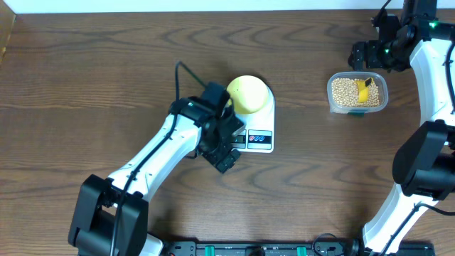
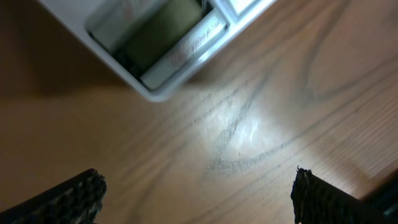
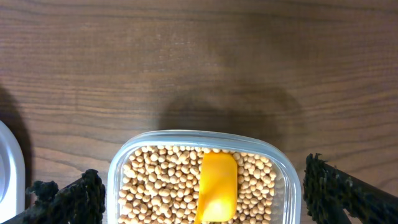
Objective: Scoop item into bowl and weigh 50g on scale
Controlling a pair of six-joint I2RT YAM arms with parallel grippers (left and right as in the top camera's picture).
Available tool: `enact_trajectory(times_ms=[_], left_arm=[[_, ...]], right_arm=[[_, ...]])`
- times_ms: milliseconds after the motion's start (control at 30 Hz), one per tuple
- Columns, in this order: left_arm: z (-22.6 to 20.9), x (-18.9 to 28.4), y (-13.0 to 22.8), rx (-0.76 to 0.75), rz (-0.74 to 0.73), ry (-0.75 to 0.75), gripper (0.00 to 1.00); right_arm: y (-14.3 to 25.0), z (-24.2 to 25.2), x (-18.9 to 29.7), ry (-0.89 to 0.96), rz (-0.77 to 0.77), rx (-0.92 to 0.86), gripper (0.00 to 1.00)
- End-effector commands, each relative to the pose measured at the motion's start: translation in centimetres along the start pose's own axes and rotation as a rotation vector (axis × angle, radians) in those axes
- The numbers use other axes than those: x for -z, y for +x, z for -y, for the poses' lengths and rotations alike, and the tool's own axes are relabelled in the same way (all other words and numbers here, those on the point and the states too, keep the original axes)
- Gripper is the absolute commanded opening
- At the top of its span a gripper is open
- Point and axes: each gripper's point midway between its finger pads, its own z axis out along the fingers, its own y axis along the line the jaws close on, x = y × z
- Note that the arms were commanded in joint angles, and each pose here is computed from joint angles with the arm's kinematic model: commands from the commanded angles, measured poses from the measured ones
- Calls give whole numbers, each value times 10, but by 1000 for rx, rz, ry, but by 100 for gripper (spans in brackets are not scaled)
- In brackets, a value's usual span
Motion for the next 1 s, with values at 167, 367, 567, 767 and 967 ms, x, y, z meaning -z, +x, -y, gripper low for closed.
enact_trajectory(times_ms=[167,367,567,767,967], left_arm=[[1,-43,15,56,60,90,98],[-5,-69,16,36,131,60,98],[-9,-80,21,29,153,37,98],[-8,-78,23,33,142,42,98],[-3,-41,11,39,119,49,98]], right_arm=[[-3,0,2,1,8,-2,99],[-3,0,2,1,7,-2,99],[-3,0,2,1,7,-2,99],[-3,0,2,1,7,-2,99],[-3,0,2,1,7,-2,99]])
